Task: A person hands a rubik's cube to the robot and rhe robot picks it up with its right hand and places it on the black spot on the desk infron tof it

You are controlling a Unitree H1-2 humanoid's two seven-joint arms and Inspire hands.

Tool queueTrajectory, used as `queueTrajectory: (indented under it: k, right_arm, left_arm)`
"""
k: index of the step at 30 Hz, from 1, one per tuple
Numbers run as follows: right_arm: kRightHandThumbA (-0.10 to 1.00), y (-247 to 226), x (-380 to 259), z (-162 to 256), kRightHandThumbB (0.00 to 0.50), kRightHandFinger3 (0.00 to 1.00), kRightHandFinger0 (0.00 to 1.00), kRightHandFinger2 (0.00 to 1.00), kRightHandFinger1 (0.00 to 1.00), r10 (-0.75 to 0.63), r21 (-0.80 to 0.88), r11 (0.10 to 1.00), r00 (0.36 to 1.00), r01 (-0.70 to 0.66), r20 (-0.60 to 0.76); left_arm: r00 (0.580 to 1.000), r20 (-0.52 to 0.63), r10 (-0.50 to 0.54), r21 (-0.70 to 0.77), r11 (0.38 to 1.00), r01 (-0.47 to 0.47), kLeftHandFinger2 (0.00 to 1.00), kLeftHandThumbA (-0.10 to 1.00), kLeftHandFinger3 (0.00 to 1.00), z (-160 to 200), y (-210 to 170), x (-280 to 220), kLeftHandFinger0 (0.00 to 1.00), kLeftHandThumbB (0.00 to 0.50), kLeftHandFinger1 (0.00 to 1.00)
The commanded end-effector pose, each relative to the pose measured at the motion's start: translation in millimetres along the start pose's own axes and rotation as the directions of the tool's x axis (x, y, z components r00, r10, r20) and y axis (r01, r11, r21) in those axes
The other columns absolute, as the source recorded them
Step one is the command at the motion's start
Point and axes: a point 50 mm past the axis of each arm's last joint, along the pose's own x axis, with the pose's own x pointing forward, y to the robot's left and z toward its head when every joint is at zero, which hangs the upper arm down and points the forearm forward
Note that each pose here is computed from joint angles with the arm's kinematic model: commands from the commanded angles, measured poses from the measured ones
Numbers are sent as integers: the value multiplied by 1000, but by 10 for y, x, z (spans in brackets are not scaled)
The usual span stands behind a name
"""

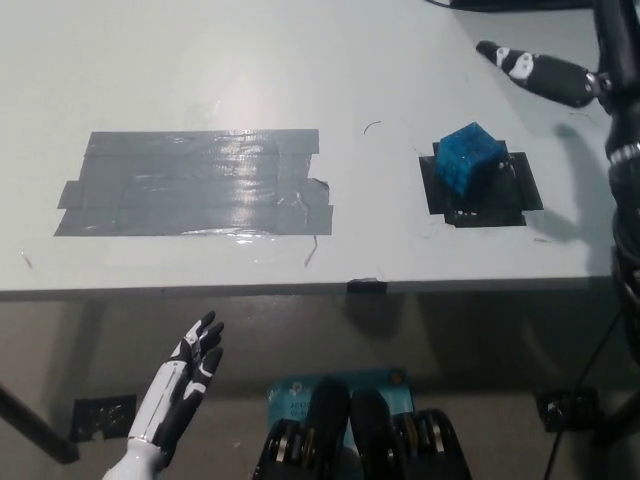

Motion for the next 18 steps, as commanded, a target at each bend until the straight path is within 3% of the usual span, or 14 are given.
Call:
queueTrajectory:
  k: [1, 4, 6, 11, 18]
  right_arm:
    - [1000, -271, -1004, 836, 397, 1000, 1000, 1000, 1000, -25, 33, 999, 958, 16, 286]
    - [1000, -91, -1470, 657, 350, 1000, 1000, 1000, 1000, 23, 99, 994, 977, -45, 212]
    - [1000, 3, -1695, 526, 350, 1000, 1000, 1000, 1000, 40, 122, 991, 989, -58, 143]
    - [959, 315, -2254, 70, 296, 1000, 1000, 1000, 1000, 112, 182, 978, 992, -101, -56]
    - [914, 786, -2722, -700, 253, 1000, 1000, 1000, 1000, 254, 183, 961, 922, -207, -292]
  left_arm:
    - [997, 69, -27, 22, 999, 26, 1000, 878, 1000, 156, 60, 138, 1000, 99, 1000]
    - [998, 59, -30, 19, 999, 29, 1000, 886, 1000, 122, 22, 94, 1000, 100, 1000]
    - [998, 47, -31, 15, 999, 30, 1000, 894, 1000, 94, -11, 42, 1000, 102, 1000]
    - [999, 20, -38, 8, 999, 38, 1000, 897, 1000, 9, -73, -93, 1000, 102, 1000]
    - [1000, 9, -21, -13, 1000, 21, 1000, 883, 1000, -56, -99, -178, 1000, 110, 1000]
